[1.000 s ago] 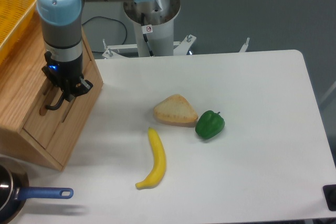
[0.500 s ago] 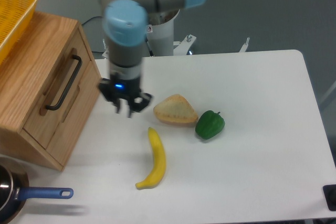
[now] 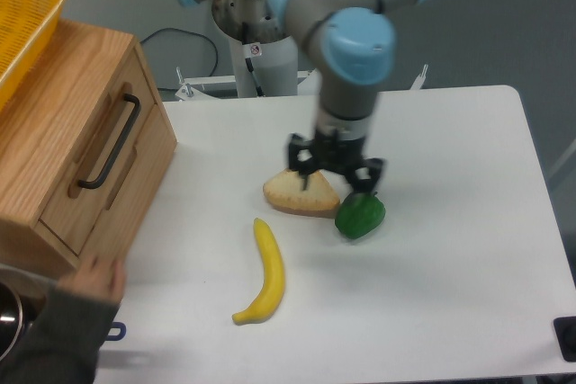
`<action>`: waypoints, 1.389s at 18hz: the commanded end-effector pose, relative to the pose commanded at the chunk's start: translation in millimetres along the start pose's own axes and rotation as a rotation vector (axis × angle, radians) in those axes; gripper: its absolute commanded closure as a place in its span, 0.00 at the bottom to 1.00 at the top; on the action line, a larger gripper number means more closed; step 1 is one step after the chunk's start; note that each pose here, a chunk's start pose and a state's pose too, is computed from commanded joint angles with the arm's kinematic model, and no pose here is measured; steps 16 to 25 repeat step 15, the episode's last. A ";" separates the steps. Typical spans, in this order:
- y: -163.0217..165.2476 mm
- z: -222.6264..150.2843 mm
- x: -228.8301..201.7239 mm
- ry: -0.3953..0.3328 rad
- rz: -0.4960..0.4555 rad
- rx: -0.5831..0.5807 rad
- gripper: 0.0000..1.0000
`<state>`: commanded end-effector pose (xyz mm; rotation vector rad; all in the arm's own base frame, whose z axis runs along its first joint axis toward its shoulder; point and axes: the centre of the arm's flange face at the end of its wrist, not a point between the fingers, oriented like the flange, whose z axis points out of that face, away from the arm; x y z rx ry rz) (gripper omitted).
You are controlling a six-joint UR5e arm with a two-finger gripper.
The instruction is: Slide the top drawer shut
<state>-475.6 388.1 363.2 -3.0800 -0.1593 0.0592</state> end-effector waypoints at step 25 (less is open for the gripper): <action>65.1 49.6 -95.2 -0.007 0.465 -0.027 0.00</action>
